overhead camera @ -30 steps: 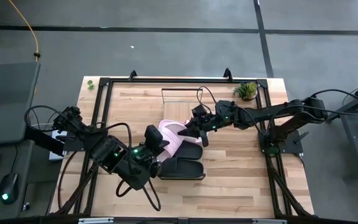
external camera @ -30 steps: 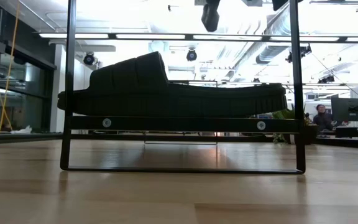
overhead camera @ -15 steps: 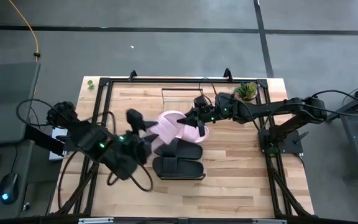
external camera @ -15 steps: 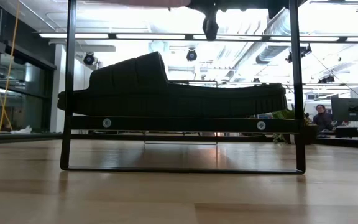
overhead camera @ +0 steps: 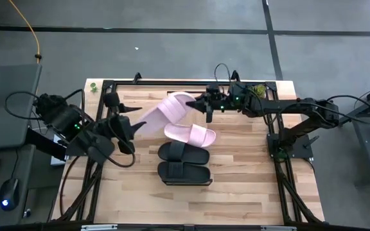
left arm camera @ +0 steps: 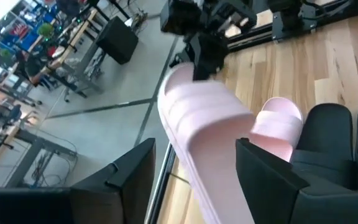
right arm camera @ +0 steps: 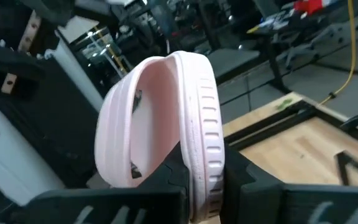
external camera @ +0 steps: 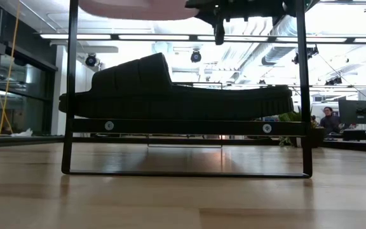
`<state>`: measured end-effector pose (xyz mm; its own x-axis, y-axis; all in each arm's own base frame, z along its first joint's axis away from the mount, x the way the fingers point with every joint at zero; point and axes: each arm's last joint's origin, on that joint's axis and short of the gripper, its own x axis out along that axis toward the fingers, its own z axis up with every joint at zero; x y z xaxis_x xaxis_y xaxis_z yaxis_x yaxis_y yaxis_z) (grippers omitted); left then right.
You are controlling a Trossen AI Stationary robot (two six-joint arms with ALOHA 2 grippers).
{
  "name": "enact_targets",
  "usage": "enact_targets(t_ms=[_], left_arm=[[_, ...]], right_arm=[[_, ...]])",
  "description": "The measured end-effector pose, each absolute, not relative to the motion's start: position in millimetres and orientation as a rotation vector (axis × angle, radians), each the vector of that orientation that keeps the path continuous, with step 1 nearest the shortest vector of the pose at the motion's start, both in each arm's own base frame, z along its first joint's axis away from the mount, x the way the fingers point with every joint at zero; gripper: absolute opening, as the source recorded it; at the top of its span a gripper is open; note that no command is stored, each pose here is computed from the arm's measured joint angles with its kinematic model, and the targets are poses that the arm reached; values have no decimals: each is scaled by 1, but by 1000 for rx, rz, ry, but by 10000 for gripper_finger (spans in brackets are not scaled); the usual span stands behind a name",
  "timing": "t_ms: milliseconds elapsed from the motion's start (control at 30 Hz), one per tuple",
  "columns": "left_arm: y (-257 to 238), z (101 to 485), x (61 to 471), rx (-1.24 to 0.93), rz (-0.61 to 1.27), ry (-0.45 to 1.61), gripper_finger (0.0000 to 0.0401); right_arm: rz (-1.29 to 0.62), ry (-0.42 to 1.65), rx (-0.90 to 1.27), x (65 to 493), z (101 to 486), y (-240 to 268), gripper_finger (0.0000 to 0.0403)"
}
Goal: Pick and place slides into the shelf
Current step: Put the pink slipper on the shelf
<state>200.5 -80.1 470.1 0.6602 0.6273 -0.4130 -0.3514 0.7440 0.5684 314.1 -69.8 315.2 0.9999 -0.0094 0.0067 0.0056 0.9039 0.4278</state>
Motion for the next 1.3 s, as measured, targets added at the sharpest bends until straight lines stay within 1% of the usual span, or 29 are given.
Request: enact_targets(t_ms=[133,300,467,533,600,700,767,900,1133,1300], left_arm=[[-75,470,192,458,598,649,195],[-59,465,178,410,684,638,188],[-36,442,166,310,756,619,190],[-28,427,166,286,737,610,189],[-22,411,168,269,681,590,187],[-13,392,168,252,605,506,182],[-8,383,168,234,570,438,178],[0,368,168,217,508,373,172],[3,341,174,176,412,419,170],[1,316,182,173,386,403,163]], right_arm=[[-36,-49,425,302,328,-78,18],[-65,-80,381,276,350,-81,18],[-107,-79,352,247,362,-74,18],[-124,-91,340,234,365,-71,18],[-143,-108,337,221,363,-67,18],[-177,-142,334,201,359,-62,18],[-185,-156,347,189,353,-58,18],[-238,-167,384,170,332,-54,18],[-340,-166,393,153,287,-51,18],[-351,-195,407,151,257,-51,18]])
